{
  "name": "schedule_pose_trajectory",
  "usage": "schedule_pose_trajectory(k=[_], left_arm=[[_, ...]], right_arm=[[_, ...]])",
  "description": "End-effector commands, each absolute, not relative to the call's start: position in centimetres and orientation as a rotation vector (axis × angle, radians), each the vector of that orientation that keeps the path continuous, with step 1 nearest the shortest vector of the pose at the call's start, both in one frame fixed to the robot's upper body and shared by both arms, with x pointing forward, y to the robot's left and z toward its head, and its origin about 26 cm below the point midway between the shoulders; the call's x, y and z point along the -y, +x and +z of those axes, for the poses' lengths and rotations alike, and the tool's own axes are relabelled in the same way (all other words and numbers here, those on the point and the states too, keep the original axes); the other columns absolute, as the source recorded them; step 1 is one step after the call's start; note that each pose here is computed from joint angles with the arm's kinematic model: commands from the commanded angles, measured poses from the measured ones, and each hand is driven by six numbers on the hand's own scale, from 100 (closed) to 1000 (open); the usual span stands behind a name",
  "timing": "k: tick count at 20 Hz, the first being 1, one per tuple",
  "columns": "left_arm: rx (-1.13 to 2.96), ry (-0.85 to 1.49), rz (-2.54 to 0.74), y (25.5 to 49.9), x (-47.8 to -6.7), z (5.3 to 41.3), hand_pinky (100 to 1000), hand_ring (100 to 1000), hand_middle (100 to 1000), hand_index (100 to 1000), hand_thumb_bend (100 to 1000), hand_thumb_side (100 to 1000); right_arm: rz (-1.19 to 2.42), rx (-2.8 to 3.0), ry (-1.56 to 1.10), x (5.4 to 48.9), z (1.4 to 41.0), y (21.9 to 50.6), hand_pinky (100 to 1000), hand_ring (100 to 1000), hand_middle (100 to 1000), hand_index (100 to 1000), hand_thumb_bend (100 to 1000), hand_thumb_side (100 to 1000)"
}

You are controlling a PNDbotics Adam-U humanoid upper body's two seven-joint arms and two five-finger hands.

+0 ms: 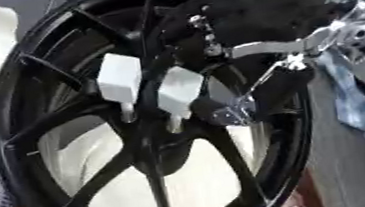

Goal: Pull the pin out of the wheel hub.

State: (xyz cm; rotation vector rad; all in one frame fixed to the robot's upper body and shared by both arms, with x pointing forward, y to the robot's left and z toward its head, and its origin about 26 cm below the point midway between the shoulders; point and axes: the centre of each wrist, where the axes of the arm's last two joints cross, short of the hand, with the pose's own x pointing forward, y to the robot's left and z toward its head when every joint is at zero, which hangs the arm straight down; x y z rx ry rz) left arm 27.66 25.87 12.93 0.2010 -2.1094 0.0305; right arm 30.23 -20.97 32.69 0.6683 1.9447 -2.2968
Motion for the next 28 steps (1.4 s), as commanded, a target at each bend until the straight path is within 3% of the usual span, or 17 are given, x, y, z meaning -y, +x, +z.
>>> schedule_pose_trajectory(k=[1,17,20,21,23,28], left_arm=[[2.139,0.197,0.019,27.6,-25.6,13.7,652,667,573,721,100,824],[2.134,0.194,0.021,27.6,-25.4,13.7,656,666,576,720,100,837],[2.133,0.191,0.017,27.6,-25.3,13.7,657,666,576,720,100,835],[2.132,0.191,0.016,27.6,-25.3,13.7,657,666,576,720,100,836],[2.129,0.191,0.016,27.6,-25.3,13.6,658,666,576,720,100,837],[2.120,0.186,0.019,27.5,-25.3,13.5,659,666,576,720,100,837]], right_arm=[[-2.352,-1.675,0.689,21.3,33.5,29.8,922,928,870,885,108,512],[-2.352,-1.649,0.696,21.3,33.4,29.8,925,929,871,878,106,496],[-2.356,-1.641,0.704,21.3,33.5,29.8,927,932,874,888,187,525],[-2.355,-1.638,0.708,21.4,33.6,29.8,931,935,877,907,301,563],[-2.353,-1.627,0.717,21.5,33.8,29.8,933,937,875,915,373,594],[-2.340,-1.602,0.733,21.6,34.6,29.6,936,934,866,920,430,619]])
